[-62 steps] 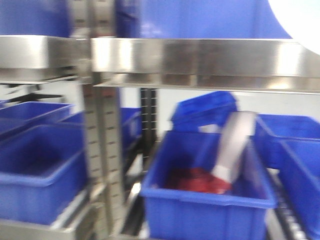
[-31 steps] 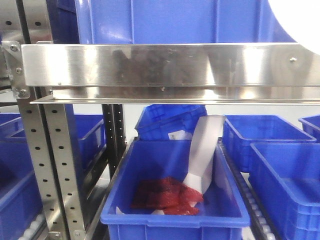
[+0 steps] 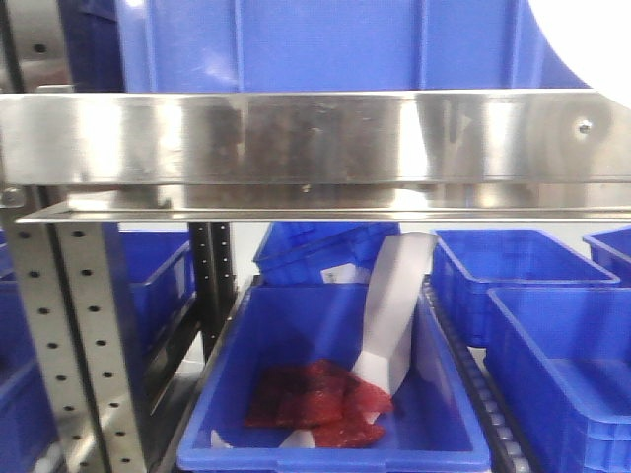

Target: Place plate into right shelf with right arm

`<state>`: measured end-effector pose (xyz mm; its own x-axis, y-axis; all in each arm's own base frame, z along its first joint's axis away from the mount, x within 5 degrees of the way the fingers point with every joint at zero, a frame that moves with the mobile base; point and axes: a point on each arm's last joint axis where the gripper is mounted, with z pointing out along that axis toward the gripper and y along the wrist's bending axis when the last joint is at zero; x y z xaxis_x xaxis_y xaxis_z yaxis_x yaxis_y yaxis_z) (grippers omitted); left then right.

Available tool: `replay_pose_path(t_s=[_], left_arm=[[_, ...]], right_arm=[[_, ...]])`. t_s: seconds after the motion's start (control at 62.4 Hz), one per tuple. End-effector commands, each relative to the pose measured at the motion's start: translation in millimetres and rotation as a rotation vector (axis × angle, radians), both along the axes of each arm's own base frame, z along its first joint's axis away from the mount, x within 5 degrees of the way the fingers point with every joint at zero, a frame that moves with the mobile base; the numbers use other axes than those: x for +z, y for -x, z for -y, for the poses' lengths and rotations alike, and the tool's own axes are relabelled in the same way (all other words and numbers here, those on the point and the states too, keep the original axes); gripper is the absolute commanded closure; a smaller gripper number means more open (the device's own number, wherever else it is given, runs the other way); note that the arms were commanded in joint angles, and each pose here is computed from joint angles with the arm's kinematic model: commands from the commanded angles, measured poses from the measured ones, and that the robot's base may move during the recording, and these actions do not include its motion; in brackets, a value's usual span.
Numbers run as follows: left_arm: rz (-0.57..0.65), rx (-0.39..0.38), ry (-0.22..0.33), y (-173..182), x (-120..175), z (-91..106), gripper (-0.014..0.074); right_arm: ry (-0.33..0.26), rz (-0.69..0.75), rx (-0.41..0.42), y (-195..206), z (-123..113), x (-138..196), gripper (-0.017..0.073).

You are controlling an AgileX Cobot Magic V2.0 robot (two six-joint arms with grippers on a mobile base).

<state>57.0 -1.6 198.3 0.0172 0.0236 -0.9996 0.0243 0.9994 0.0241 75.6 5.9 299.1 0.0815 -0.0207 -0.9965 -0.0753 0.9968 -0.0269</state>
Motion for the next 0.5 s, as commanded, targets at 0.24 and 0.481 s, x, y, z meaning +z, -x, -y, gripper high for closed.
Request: replay_pose_path(t_s=[0.24,0.481], left_arm=[[0.089,0.009,0.018,0.8,5.2,-1.0,0.0722],[0.089,0.009,0.018,0.8,5.2,-1.0,0.0722]], right_arm=[[0.0,0.118,-0.013,2.0,1.1,18.3,0.0505],[0.0,0.118,-0.013,2.0,1.1,18.3,0.0505]])
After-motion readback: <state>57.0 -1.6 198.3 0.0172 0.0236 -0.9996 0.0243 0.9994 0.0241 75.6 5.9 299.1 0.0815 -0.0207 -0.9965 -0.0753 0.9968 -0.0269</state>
